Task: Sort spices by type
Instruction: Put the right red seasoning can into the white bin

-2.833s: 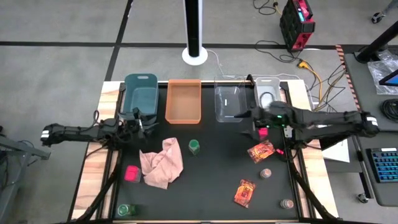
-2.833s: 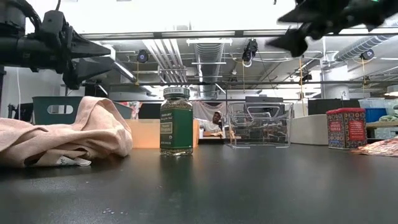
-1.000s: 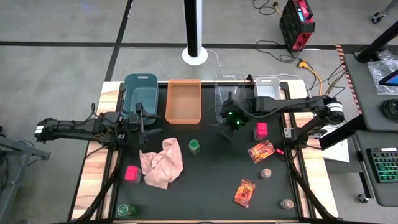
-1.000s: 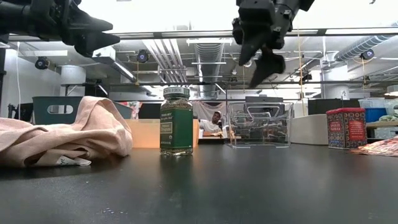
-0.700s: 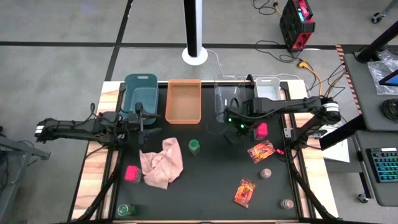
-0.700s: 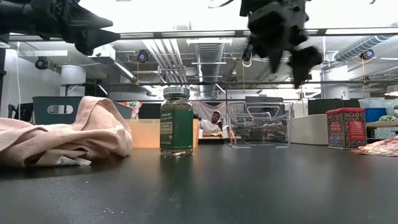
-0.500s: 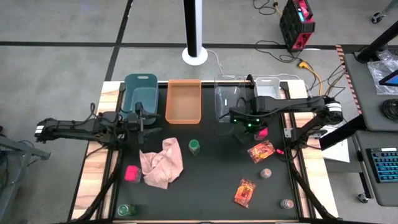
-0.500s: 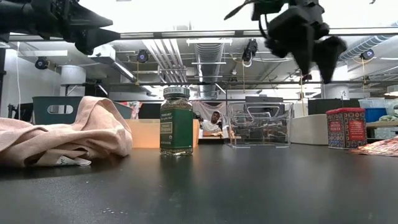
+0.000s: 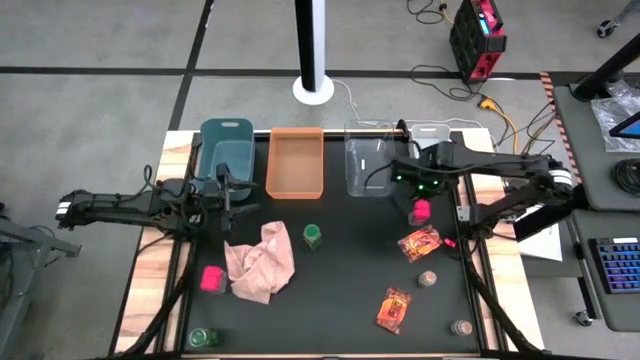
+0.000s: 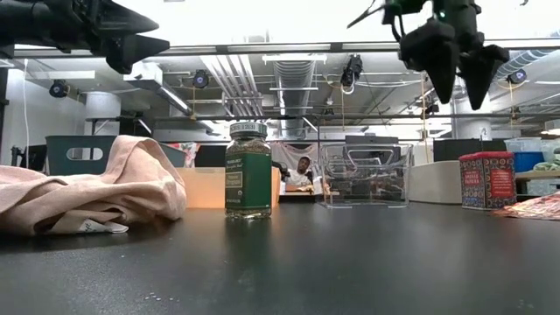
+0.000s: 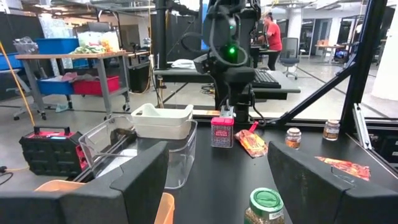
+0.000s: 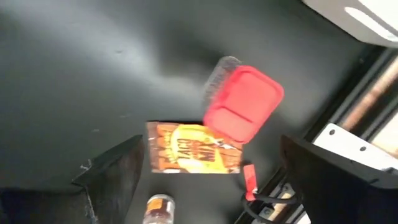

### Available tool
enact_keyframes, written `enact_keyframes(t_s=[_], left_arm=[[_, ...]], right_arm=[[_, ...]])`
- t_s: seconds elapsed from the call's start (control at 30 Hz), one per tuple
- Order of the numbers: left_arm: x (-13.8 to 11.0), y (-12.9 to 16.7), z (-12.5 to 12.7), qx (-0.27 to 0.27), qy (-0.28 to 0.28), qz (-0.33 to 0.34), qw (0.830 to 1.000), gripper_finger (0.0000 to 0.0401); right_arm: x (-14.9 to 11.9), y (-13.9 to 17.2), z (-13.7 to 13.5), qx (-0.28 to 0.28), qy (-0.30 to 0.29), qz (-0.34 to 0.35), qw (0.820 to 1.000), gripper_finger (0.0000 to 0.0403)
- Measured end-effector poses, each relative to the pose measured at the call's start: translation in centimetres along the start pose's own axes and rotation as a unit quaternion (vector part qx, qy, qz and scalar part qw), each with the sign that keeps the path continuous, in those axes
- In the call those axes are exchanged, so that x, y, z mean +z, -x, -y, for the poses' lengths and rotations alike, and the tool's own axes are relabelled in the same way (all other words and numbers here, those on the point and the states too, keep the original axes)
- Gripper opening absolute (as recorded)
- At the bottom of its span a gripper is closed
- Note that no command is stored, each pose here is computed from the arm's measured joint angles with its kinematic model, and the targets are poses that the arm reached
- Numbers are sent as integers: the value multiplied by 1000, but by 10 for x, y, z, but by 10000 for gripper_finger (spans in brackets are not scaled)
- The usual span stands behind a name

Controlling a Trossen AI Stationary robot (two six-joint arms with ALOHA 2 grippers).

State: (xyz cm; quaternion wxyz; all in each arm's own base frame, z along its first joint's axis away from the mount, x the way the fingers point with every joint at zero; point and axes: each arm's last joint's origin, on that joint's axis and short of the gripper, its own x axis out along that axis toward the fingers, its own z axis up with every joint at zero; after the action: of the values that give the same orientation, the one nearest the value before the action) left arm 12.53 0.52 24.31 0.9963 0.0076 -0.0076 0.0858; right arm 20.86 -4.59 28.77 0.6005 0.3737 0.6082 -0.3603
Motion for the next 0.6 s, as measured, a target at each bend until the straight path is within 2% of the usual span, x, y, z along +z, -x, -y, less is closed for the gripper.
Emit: enact_keyframes(t_s=[0.2, 0.33, 0.6], left_arm=[[0, 0, 0, 0, 2, 0, 1000, 259], [0, 0, 0, 0, 3, 0, 1000, 259], [0, 0, 0, 0, 0, -1, 1000, 259]], right_arm=[[-3, -18, 20, -1, -32, -4, 999, 363], [-3, -31, 25, 17, -48, 6, 999, 363], [-6, -59, 29, -6, -71, -13, 997, 363]])
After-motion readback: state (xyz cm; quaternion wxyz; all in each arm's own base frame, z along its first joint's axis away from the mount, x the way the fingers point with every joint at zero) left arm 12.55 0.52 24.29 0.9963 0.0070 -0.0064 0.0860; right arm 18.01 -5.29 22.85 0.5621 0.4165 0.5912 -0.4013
